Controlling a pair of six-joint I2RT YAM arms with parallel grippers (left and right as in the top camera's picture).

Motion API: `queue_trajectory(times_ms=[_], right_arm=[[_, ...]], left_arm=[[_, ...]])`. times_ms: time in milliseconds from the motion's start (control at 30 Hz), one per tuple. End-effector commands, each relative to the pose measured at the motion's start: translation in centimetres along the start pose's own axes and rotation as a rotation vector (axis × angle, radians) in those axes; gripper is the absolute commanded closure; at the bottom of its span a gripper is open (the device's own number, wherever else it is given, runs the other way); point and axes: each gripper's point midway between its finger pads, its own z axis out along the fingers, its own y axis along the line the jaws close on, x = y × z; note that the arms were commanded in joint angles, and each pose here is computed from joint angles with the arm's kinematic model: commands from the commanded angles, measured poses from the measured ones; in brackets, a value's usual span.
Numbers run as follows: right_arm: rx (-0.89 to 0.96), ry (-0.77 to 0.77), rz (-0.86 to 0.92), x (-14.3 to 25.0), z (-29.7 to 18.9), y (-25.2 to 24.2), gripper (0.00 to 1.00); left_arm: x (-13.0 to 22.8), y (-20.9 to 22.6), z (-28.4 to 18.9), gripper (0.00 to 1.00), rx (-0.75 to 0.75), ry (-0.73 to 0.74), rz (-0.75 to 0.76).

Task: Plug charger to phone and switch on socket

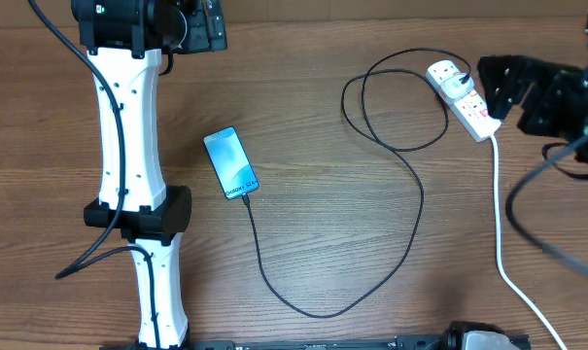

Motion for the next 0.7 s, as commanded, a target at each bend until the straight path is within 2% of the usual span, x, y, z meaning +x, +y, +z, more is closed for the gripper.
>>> queue_trajectory(times_ms=[0,233,400,667], right_arm=[[-0.013,-0.102,-0.100,0.6,-1.3,0.3,0.00],[-0.039,-0.344,-0.217,3.9,-1.8,-0.1,0.00],[-0.066,-0.466,-0.256,9.1,-0.9,-1.0,0.00],[-0.114,-0.576,-0.297,17.4,1.7,-2.6,0.00]], left_arm=[[-0.1,0.1,-0.1,0.00,0.006,-0.003,0.008],[-0.1,0.1,-0.1,0.00,0.006,-0.003,0.008],[-0.1,0.1,-0.1,0.01,0.006,-0.003,0.008],[-0.1,0.1,-0.1,0.01,0.006,-0.003,0.008]])
